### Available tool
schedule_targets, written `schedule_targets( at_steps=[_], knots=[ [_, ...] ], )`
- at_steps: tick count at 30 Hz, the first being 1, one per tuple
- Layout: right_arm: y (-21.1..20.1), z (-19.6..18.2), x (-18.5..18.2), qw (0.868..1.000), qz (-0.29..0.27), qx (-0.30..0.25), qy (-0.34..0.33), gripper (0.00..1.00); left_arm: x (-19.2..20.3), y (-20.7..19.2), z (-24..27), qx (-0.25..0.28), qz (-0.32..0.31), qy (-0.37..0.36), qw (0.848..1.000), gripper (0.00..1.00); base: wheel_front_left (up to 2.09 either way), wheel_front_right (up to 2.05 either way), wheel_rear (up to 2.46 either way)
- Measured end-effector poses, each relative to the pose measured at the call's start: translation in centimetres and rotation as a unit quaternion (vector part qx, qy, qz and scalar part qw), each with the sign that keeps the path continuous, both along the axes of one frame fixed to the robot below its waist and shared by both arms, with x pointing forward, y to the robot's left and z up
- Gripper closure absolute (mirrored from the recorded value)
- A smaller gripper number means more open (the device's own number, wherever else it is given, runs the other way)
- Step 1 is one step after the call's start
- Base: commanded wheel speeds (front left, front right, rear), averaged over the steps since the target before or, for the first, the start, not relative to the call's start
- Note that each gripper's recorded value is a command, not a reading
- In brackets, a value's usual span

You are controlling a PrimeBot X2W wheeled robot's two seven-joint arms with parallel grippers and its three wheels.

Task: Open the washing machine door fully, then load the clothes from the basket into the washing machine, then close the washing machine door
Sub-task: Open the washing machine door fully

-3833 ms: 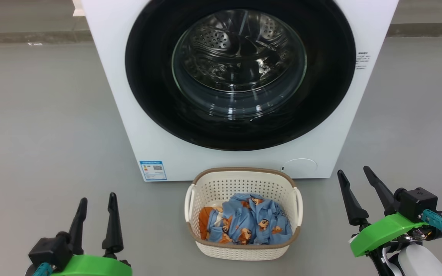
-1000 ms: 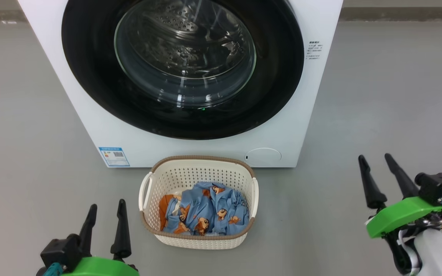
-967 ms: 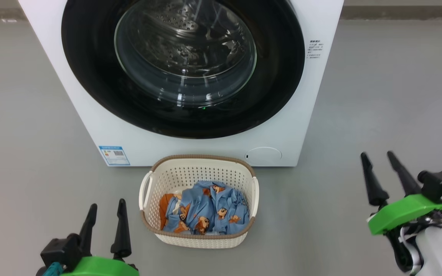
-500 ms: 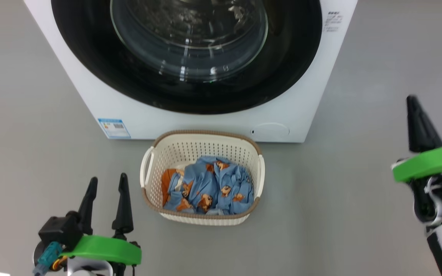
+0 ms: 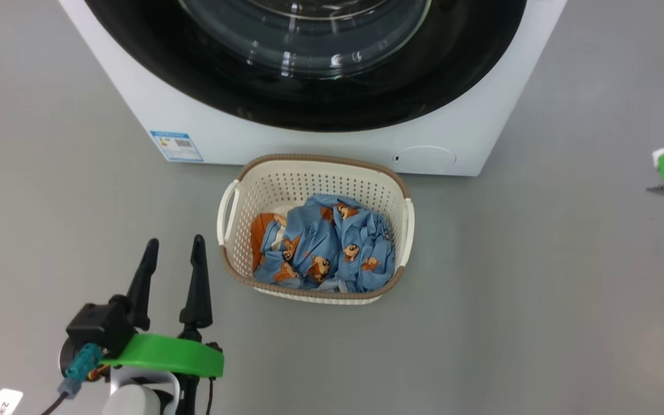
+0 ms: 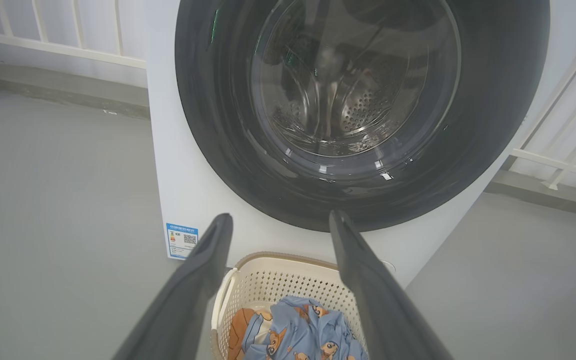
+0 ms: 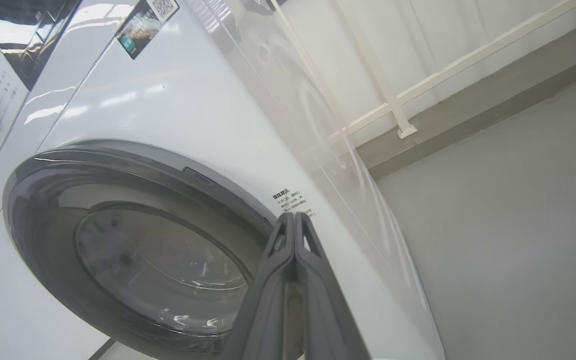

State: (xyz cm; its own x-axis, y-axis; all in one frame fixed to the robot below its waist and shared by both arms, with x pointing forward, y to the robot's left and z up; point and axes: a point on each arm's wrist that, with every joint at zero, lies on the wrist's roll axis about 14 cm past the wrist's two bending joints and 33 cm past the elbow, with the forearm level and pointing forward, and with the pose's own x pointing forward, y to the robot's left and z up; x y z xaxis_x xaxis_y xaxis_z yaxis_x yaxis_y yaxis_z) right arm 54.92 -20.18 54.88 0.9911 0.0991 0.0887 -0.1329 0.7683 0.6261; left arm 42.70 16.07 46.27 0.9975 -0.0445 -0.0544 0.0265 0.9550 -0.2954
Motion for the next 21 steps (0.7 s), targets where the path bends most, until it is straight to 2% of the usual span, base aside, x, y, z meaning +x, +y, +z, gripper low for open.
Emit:
schedule_targets(
  at_steps=[4,6,10,15,21],
  knots=[
    [0.3,-0.1,1.7,0.997,0.024,0.063,0.029,1.0,0.6,0.3,0.2,0.002,0.004,-0.006,1.0,0.0,0.0,0.0,0.0],
    [0.4,0.2,2.4,0.993,0.035,0.109,0.038,1.0,0.7,0.4,0.0,0.002,0.006,-0.006,1.0,0.0,0.0,0.0,0.0],
    [0.6,0.0,3.8,0.983,0.054,0.164,0.056,1.0,1.4,0.4,0.5,-0.005,0.009,-0.016,1.0,0.0,0.0,0.0,0.0],
    [1.2,-0.6,5.5,0.969,0.088,0.215,0.087,1.0,1.7,1.3,0.1,-0.003,0.02,-0.014,1.0,0.0,0.0,0.0,0.0],
    [3.3,-0.7,7.9,0.954,0.142,0.238,0.109,1.0,2.0,2.0,-0.9,-0.008,0.03,-0.005,1.0,0.0,0.0,0.0,0.0]
  ],
)
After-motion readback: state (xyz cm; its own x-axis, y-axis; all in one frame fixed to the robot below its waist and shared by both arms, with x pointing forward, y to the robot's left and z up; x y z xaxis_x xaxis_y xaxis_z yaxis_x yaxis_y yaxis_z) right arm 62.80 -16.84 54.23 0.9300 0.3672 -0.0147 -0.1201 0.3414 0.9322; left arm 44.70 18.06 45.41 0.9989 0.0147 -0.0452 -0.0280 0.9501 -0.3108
